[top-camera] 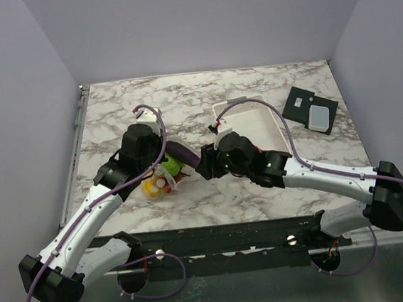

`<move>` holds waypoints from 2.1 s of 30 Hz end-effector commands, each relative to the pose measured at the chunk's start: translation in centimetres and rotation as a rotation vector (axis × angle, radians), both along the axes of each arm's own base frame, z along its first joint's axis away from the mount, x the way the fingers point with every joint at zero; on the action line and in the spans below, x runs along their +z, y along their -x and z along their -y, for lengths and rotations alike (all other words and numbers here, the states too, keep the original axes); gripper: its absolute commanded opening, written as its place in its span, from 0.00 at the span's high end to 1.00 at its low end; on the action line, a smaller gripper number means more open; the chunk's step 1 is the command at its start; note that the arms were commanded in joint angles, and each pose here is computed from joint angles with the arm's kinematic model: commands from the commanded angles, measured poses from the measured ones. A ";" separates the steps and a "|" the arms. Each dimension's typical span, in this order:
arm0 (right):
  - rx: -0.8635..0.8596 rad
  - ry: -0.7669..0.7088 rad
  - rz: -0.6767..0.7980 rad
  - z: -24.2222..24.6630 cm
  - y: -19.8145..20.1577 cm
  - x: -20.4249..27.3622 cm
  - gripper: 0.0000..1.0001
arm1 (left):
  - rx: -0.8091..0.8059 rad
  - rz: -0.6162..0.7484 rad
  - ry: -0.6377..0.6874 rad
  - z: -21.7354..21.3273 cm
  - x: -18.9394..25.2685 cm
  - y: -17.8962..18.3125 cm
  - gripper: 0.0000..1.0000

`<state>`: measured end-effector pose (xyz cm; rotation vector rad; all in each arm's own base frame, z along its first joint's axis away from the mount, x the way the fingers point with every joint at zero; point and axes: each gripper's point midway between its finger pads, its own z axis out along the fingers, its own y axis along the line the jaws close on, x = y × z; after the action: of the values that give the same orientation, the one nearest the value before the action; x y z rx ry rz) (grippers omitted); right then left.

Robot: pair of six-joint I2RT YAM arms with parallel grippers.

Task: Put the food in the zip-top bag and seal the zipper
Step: Place the fake vegetable in the zipper food storage bag.

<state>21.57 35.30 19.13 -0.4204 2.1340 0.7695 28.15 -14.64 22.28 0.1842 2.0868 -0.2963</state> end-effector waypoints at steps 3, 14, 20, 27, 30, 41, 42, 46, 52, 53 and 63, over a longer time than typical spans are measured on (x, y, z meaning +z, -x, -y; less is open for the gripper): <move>-0.012 0.011 -0.006 -0.5 -0.2 -1.1 0.49 | -0.005 -0.005 -0.006 0.1 -0.5 0.0 1.00; -0.033 0.015 0.008 -0.3 -0.7 -0.9 0.75 | -0.008 -0.006 -0.004 0.1 -0.5 0.0 1.00; 0.011 0.020 0.024 -0.9 -0.5 0.7 0.96 | -0.015 -0.008 -0.004 0.3 -0.6 0.0 1.00; 0.110 0.104 0.013 -1.6 0.1 2.1 0.98 | -0.035 -0.015 0.001 0.6 -0.7 0.2 1.00; 0.143 0.156 -0.003 -1.7 0.3 2.1 0.98 | -0.039 -0.009 0.007 0.6 -0.4 0.2 1.00; 0.273 0.263 -0.072 -3.6 0.9 0.8 0.97 | -0.061 0.003 0.025 0.9 0.2 0.6 1.00; 0.276 0.269 -0.073 -3.8 0.8 0.8 0.97 | -0.065 0.005 0.027 1.0 0.3 0.6 1.00; 0.268 0.256 -0.072 -4.5 0.3 0.6 0.97 | -0.079 0.006 0.035 1.2 0.4 0.7 1.00; 0.185 0.226 -0.092 -5.6 -1.3 -0.2 0.97 | -0.109 0.010 0.054 1.7 0.7 1.0 1.00; 0.168 0.214 -0.095 -5.8 -1.7 -0.2 0.97 | -0.115 0.011 0.056 1.8 0.7 1.0 1.00; 0.074 0.166 -0.145 -7.2 -5.0 -1.3 0.96 | -0.181 -0.004 0.082 3.0 0.6 1.5 1.00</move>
<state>25.05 40.77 16.94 -0.6226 2.3633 0.6312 27.09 -16.46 22.27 0.2767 2.0953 -0.4133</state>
